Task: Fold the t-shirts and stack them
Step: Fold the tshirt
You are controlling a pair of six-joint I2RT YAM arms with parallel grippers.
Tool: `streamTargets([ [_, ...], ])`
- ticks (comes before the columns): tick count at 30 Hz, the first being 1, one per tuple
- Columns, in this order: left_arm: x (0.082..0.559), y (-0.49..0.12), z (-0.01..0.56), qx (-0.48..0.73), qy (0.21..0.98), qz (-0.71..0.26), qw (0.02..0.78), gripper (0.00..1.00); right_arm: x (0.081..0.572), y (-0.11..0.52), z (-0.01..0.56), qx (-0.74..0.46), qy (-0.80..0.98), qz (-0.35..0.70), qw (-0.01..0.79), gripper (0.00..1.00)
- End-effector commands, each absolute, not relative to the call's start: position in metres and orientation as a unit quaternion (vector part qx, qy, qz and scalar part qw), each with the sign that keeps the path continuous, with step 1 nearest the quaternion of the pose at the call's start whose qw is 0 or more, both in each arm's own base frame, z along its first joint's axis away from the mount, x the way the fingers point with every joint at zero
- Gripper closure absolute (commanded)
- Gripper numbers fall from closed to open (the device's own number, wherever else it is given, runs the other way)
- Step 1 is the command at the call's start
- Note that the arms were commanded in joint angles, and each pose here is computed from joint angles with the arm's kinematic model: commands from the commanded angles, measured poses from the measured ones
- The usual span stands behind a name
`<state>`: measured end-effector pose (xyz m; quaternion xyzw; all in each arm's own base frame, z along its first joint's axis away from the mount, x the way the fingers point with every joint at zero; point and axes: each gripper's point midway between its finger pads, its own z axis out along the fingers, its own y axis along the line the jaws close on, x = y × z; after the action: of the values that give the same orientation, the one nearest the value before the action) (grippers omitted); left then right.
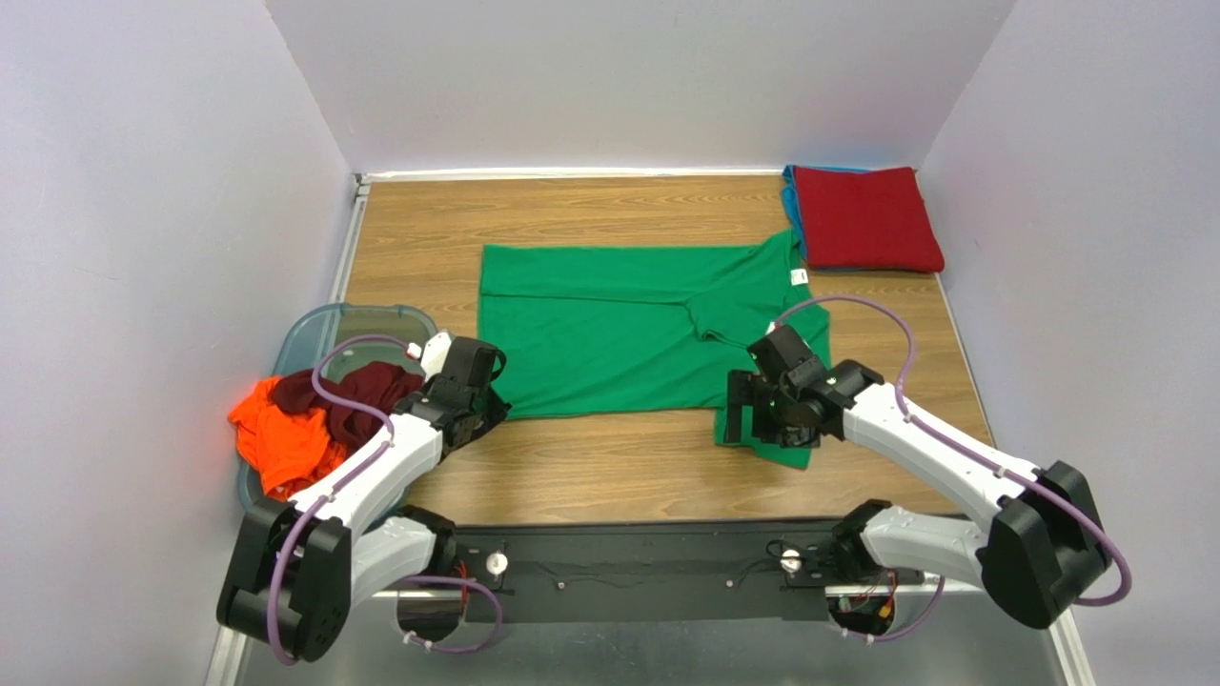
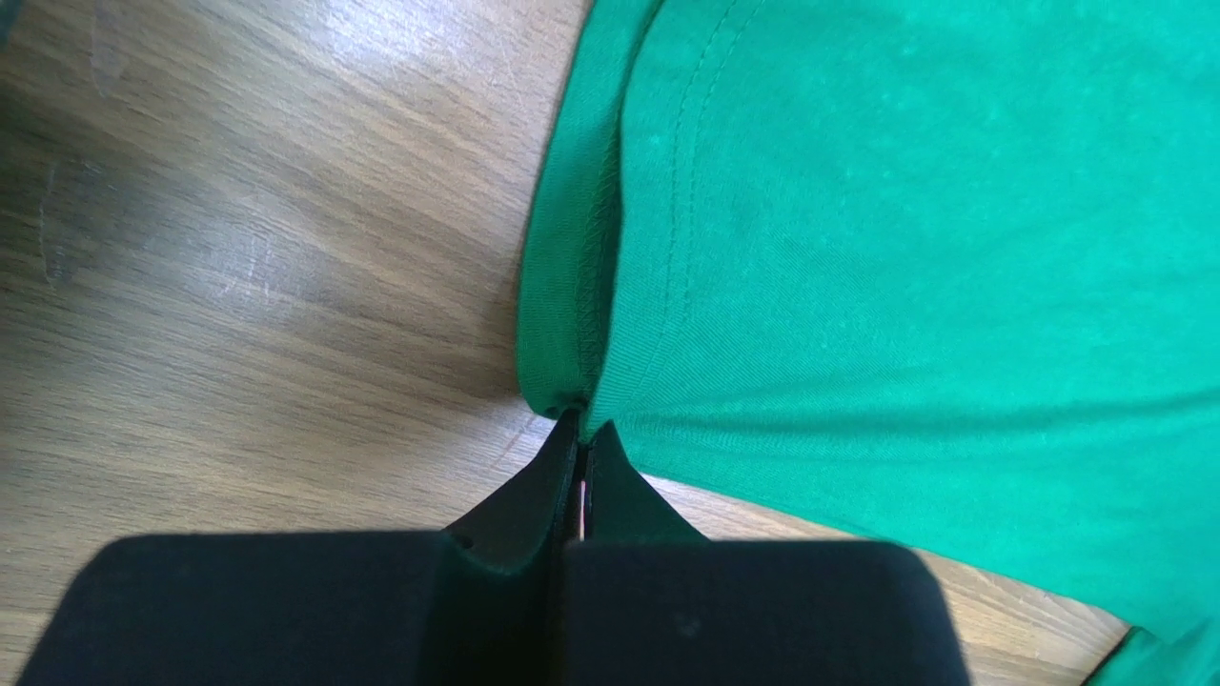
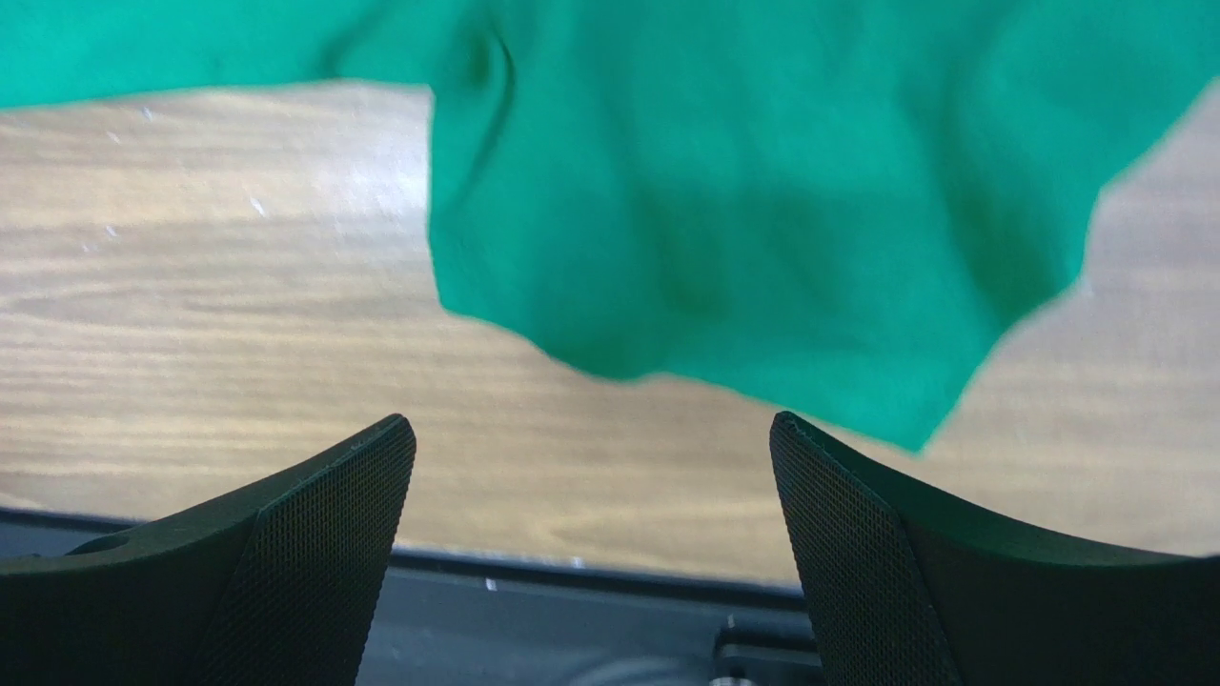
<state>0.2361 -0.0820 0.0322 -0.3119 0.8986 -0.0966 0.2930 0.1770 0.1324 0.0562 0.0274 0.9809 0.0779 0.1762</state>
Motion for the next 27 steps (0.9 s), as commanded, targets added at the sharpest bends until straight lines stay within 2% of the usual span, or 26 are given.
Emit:
streamTargets([
  [1, 0.243, -0.072, 0.04, -0.313, 0.89, -0.081, 0.32, 1.0, 0.152, 0.115, 0.054, 0.064, 0.986, 0.048, 0.148, 0.01],
  [10, 0.245, -0.076, 0.045, -0.306, 0.886, -0.101, 0.334, 1.0, 0.148, 0.083, 0.038, 0.193, 0.967, -0.031, 0.165, 0.04],
  [15, 0.245, -0.077, 0.045, -0.303, 0.887, -0.104, 0.333, 1.0, 0.154, 0.075, 0.037, 0.204, 0.96, -0.058, 0.18, 0.22],
  [24, 0.247, -0.076, 0.049, -0.302, 0.885, -0.104, 0.338, 1.0, 0.16, 0.077, 0.018, 0.204, 0.961, -0.077, 0.17, 0.26],
  [27, 0.247, -0.076, 0.048, -0.304, 0.885, -0.104, 0.338, 1.0, 0.164, 0.075, 0.01, 0.194, 0.962, -0.089, 0.17, 0.32],
])
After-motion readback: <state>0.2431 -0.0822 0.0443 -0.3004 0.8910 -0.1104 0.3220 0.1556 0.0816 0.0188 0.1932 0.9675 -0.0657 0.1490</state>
